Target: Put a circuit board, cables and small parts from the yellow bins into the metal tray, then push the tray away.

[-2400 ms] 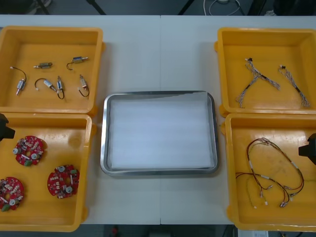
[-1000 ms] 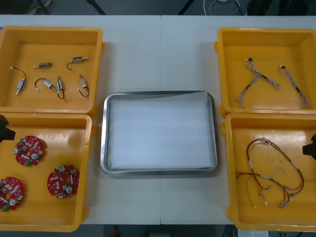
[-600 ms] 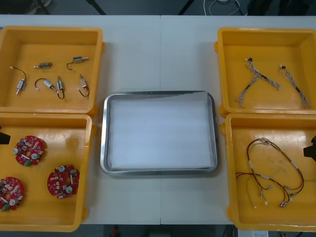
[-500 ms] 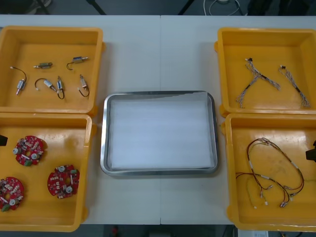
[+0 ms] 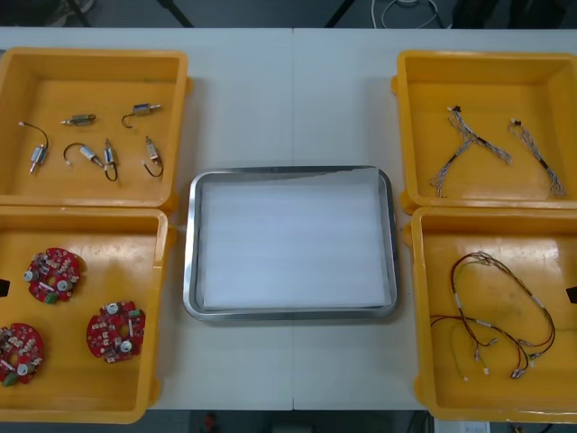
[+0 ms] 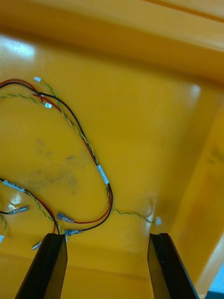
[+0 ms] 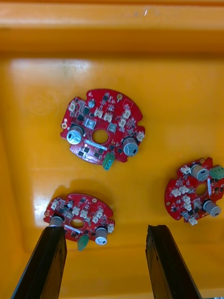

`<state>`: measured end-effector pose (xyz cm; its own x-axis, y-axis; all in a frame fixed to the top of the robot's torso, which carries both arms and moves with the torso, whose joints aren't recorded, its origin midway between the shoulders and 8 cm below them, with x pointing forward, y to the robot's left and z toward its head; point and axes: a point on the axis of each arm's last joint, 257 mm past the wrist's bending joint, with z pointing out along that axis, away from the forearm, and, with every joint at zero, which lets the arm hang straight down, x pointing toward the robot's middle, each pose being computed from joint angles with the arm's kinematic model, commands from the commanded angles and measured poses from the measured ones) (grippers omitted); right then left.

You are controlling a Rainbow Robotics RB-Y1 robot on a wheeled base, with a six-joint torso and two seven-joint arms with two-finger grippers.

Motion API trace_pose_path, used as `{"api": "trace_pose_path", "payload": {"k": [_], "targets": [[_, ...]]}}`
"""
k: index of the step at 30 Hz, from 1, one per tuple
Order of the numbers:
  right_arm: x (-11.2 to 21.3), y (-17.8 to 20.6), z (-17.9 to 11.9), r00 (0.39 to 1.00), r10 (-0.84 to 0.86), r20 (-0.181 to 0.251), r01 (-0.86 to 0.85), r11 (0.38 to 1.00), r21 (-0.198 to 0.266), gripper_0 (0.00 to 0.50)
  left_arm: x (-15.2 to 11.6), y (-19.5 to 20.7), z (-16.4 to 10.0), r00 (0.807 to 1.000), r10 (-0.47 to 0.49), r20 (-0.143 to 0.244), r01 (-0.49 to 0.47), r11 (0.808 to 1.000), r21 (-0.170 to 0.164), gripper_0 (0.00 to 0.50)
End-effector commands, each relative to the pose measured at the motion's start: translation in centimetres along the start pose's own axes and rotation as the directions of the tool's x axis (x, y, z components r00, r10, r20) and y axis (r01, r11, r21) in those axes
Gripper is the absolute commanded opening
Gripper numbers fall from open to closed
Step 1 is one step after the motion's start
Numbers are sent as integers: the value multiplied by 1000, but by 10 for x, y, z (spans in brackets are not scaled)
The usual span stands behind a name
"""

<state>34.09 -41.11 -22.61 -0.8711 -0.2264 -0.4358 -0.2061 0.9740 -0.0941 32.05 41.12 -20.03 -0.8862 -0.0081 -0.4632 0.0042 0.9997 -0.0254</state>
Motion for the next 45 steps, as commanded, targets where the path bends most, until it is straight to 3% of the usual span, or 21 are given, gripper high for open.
{"api": "trace_pose_path", "payload": {"k": [1,4,9,16,24,39,41,42,43,45], "targets": [[12,-7,18,999,-35,-26,34,999,-35,500,25,6,9,991,129,-44,-129,992,-7,500],[13,-12,32,998,-67,-20,66,997,-36,500,37,4,18,989,135,-64,-135,991,2,500],[12,-12,54,994,-113,6,114,993,-38,500,60,5,29,980,147,-135,-147,989,10,500],[11,-15,75,988,-152,40,153,988,-34,500,74,4,44,976,148,-160,-146,989,27,500],[22,-13,95,985,-172,28,173,985,-31,500,93,5,56,966,158,-203,-155,987,30,500],[43,-16,104,976,-217,-23,217,976,-10,500,103,8,82,970,137,-201,-132,991,39,500],[44,-16,104,975,-220,-26,220,976,-13,360,102,7,83,970,138,-201,-133,990,39,500],[45,-15,105,975,-222,-26,222,975,-16,166,102,6,84,970,139,-201,-133,990,41,500],[46,-14,105,975,-222,-27,222,975,-19,11,102,5,84,969,142,-201,-137,990,41,500],[45,-13,105,975,-222,-26,222,975,-20,0,102,5,86,970,139,-201,-133,990,41,500]]}}
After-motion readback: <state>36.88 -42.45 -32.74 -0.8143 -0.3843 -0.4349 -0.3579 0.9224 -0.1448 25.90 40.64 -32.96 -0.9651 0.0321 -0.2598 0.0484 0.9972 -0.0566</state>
